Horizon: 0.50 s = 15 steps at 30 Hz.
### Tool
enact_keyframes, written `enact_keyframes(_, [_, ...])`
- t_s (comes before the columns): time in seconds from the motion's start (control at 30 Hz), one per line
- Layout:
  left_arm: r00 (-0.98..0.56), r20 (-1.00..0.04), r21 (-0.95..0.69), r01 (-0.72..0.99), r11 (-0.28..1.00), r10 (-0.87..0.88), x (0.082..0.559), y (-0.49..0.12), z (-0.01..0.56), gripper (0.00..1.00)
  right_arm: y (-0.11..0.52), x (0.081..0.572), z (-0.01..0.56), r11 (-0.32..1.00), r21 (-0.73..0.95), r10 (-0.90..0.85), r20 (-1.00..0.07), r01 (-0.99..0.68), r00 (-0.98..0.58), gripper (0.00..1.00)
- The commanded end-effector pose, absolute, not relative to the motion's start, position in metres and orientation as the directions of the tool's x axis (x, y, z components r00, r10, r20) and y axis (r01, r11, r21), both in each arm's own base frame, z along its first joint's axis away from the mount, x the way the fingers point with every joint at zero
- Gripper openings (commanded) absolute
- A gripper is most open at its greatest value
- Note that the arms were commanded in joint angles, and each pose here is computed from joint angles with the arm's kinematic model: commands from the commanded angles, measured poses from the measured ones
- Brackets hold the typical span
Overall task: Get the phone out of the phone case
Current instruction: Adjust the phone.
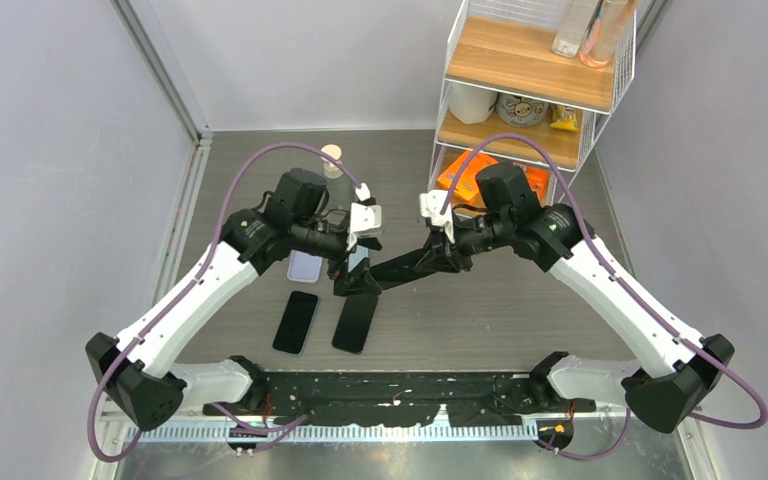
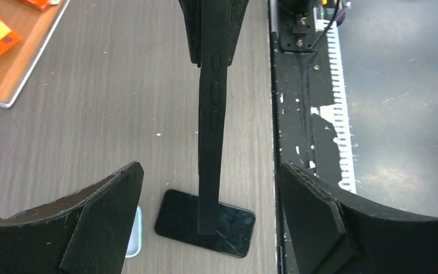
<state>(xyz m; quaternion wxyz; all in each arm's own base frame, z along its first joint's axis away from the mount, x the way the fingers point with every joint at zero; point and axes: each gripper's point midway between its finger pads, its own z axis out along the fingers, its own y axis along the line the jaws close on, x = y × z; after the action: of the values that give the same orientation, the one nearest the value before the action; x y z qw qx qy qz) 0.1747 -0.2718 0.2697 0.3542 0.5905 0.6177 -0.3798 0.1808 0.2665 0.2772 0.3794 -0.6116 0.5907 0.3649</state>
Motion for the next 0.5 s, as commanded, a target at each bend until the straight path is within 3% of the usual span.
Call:
enact_keyframes(0.0, [-0.079, -0.914, -0.112, 0.992, -0.059, 0.397, 0.165, -0.284, 0.284, 0.90, 0.273, 0.174, 0.330, -0.044, -0.185, -0.308, -0.932, -0.982, 0.189, 0.05])
enact_keyframes(0.2, [-0.137, -0.908, -0.171, 0.984, -0.052, 0.397, 0.171, -0.293, 0.279, 0.76, 0.274, 0.174, 0.333, -0.030, -0.179, -0.293, -0.939, -0.983, 0.180, 0.05])
enact_keyframes(0.47, [-0.166, -0.892, -0.206, 0.977, -0.051, 0.420, 0.174, -0.298, 0.268, 0.50, 0.276, 0.176, 0.329, -0.025, -0.169, -0.287, -0.943, -0.985, 0.169, 0.05])
